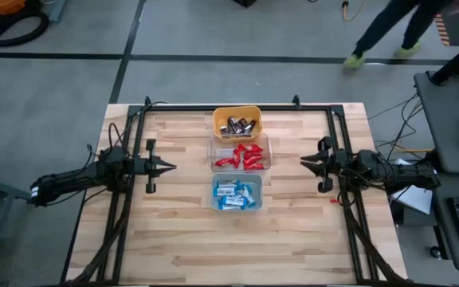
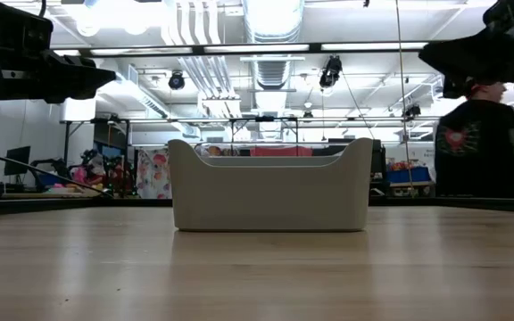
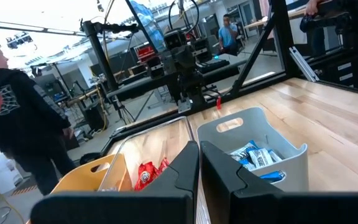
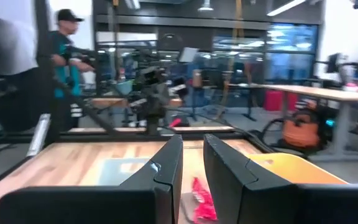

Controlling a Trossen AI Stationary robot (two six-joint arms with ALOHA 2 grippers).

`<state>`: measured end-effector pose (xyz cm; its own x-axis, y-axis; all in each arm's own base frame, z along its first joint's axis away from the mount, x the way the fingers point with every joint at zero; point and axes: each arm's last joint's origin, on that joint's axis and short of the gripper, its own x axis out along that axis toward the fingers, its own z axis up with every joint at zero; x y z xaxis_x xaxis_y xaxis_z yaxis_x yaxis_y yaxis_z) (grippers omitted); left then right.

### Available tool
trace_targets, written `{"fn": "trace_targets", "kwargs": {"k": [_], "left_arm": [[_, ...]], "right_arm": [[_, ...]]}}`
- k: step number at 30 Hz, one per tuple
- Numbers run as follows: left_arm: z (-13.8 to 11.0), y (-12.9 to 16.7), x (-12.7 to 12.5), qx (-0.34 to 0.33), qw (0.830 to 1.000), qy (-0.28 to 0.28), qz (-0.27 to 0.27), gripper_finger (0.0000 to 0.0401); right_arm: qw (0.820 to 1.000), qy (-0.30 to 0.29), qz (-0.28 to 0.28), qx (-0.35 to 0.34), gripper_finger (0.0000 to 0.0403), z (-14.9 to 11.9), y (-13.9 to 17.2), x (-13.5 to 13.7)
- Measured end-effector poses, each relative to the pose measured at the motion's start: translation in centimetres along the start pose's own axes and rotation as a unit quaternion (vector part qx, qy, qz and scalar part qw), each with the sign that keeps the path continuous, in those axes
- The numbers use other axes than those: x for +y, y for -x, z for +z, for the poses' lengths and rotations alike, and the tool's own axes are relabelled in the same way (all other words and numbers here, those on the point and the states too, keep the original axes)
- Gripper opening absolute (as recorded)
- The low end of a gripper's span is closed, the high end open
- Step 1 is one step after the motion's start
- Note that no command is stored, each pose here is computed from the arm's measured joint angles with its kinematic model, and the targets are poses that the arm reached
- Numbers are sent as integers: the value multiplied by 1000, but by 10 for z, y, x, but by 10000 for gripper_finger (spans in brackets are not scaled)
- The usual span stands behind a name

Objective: Organize candy in baskets
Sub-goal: Return to Home Position

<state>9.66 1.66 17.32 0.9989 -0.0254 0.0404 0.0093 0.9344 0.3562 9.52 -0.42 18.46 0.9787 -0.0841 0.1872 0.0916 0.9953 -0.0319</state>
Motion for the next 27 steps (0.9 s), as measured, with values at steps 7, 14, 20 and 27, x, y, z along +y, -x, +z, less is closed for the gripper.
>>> {"fn": "trace_targets", "kwargs": {"k": [7,14,20,27], "left_arm": [[0,0,0,0,1000,0,0,0],[0,0,0,0,1000,0,0,0],[0,0,0,0,1000,0,0,0],[0,0,0,1,1000,0,0,0]], "right_arm": [[1000,-1,21,5,57,-1,0,-1],[999,19,5,32,57,-7,0,-4],[999,20,4,35,57,-7,0,-4],[999,19,4,41,57,-8,-1,-4]]}}
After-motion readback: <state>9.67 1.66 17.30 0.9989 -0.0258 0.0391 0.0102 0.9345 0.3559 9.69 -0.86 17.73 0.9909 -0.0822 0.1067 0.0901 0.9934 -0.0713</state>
